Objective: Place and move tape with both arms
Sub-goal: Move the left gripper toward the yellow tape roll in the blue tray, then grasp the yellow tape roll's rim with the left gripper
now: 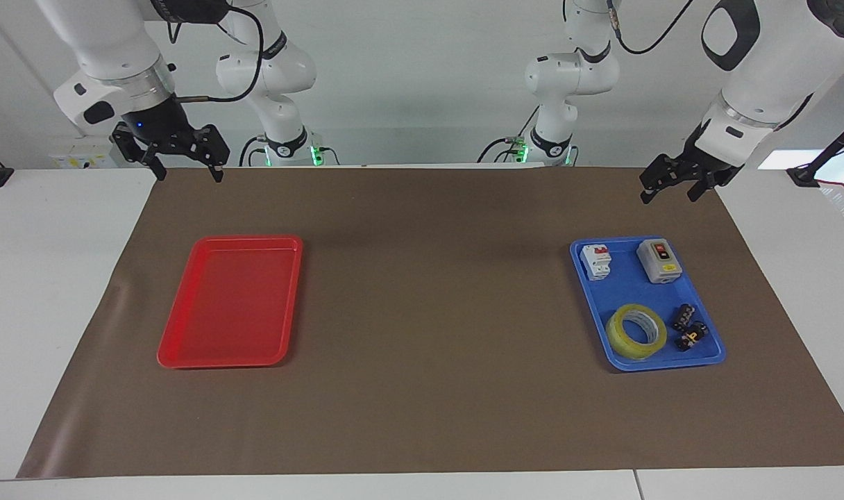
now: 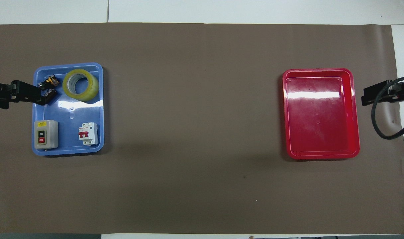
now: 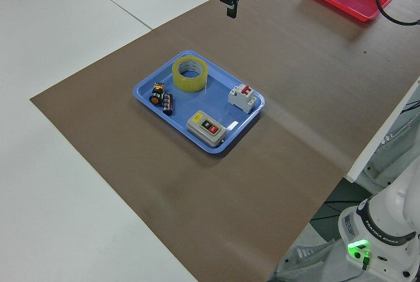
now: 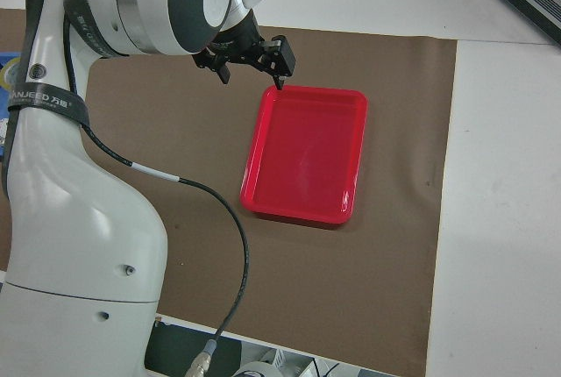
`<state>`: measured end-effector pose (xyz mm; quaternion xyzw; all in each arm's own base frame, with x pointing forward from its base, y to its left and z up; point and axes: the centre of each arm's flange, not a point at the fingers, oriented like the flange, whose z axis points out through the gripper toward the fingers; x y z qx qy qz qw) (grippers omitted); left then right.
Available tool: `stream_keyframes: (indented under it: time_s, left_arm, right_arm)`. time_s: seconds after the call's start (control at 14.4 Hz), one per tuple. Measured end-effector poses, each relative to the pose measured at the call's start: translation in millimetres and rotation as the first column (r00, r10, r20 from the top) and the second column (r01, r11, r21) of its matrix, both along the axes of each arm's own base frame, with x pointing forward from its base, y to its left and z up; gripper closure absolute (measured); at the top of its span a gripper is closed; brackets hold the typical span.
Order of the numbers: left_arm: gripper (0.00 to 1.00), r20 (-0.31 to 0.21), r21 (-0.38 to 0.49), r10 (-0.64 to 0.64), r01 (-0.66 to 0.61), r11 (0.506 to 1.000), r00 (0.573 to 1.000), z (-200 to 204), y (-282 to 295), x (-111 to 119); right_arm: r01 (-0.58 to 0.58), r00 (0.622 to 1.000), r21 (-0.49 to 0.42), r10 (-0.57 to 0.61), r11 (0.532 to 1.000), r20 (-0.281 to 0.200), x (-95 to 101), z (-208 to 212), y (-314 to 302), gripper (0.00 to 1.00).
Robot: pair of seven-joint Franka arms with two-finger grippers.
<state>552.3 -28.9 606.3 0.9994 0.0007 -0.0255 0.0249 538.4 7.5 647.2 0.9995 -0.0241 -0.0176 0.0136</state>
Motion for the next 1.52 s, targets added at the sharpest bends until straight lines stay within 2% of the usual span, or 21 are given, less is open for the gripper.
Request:
stream_keyframes:
  time_s: [0.42, 0.69, 0.9, 1.11, 1.52]
  left_arm:
    - [0.00, 0.011, 0.000, 0.004, -0.004, 1.000, 1.000, 3.6, 2.2, -0.8]
    - [0.00, 0.041, -0.002, 0.003, -0.003, 1.000, 0.999, 4.7, 2.9, 3.0]
    - [0.00, 0.084, -0.003, 0.010, -0.009, 1.000, 0.996, -7.6, 4.8, 15.9]
    - [0.00, 0.121, -0.003, 0.018, -0.018, 1.000, 0.993, -49.9, 10.4, 40.7]
    - [0.00, 0.163, 0.010, -0.028, 0.027, 1.000, 0.986, -172.7, 33.9, 92.7]
  right_arm:
    - [0.000, 1.000, 0.000, 0.000, 1.000, 0.000, 0.0, 0.0, 0.0, 0.00]
    - [0.000, 1.000, 0.000, 0.000, 1.000, 0.000, 0.0, 0.0, 0.0, 0.00]
    - [0.000, 1.000, 0.000, 0.000, 1.000, 0.000, 0.0, 0.0, 0.0, 0.00]
    - [0.000, 1.000, 0.000, 0.000, 1.000, 0.000, 0.0, 0.0, 0.0, 0.00]
    - [0.000, 1.000, 0.000, 0.000, 1.000, 0.000, 0.0, 0.0, 0.0, 0.00]
